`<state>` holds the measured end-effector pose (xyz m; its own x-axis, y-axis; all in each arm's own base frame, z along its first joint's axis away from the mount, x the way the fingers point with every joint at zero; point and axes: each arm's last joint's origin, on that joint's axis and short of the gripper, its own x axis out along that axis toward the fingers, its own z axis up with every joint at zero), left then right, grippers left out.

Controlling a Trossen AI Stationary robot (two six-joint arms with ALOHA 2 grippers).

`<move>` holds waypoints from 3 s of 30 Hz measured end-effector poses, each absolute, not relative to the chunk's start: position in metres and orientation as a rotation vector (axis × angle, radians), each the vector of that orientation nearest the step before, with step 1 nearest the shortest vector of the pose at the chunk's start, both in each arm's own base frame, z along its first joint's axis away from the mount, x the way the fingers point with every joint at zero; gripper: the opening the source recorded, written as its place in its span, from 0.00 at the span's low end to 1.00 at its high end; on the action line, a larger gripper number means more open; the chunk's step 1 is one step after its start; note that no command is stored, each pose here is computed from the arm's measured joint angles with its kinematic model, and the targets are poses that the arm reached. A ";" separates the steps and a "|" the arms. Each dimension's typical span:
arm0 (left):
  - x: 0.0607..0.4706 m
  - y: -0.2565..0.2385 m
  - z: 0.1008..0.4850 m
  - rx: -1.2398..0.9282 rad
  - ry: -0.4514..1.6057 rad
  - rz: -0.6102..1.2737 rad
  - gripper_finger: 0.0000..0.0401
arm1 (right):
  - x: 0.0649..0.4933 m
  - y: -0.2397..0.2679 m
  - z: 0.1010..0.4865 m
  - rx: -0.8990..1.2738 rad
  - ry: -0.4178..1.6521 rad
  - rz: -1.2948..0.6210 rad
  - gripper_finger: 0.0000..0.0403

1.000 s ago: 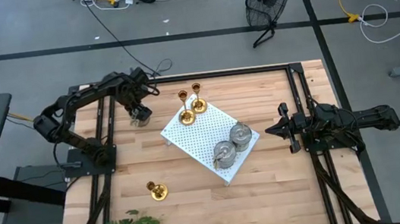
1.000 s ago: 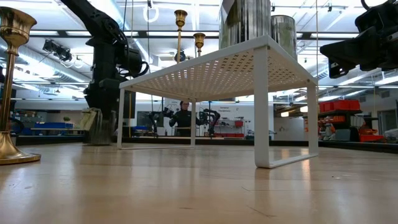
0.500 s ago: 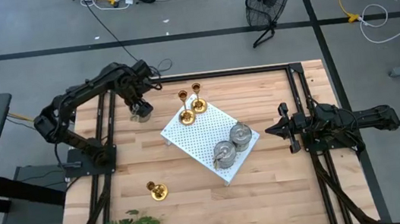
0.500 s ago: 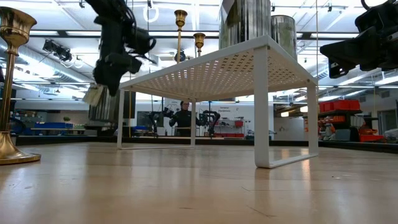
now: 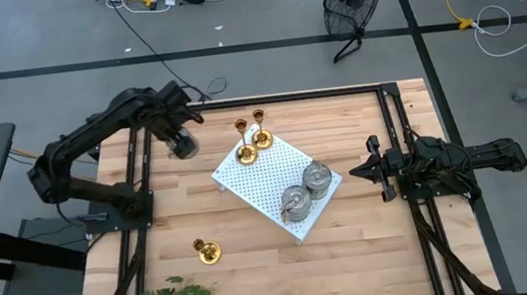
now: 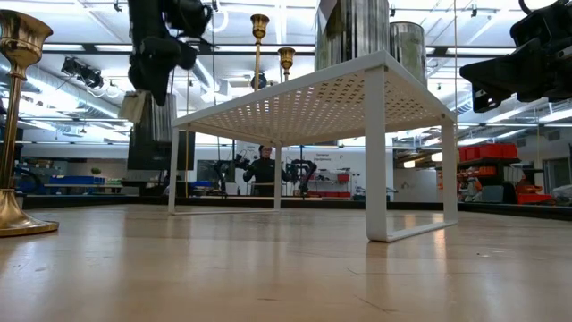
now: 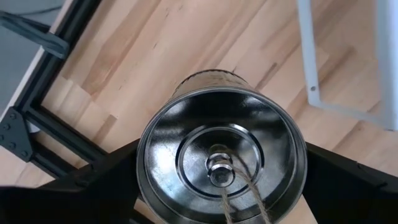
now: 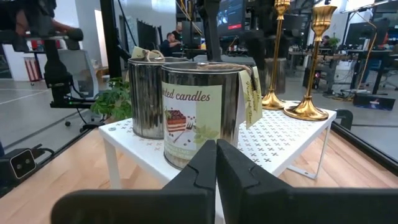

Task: Pick & Place candle stick holders
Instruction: Put the scented candle on the shelf

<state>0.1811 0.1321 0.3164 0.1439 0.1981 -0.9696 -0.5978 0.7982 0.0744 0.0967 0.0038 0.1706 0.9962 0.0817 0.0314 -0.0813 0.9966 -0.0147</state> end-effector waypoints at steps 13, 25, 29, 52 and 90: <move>0.171 0.090 0.334 -0.324 1.283 0.429 0.94 | 0.097 0.004 0.171 -0.013 -0.032 0.081 0.04; 0.186 0.057 0.334 -0.253 1.287 0.224 0.94 | 0.097 0.004 0.171 -0.014 -0.032 0.081 0.04; 0.189 0.042 0.334 -0.208 1.295 0.159 0.94 | 0.097 0.004 0.171 -0.013 -0.032 0.082 0.04; 0.264 0.015 0.361 -0.062 1.283 0.027 0.94 | 0.097 0.004 0.171 -0.013 -0.034 0.081 0.04; 0.286 -0.018 0.360 -0.501 1.199 0.295 0.94 | 0.097 0.004 0.171 -0.014 -0.035 0.081 0.04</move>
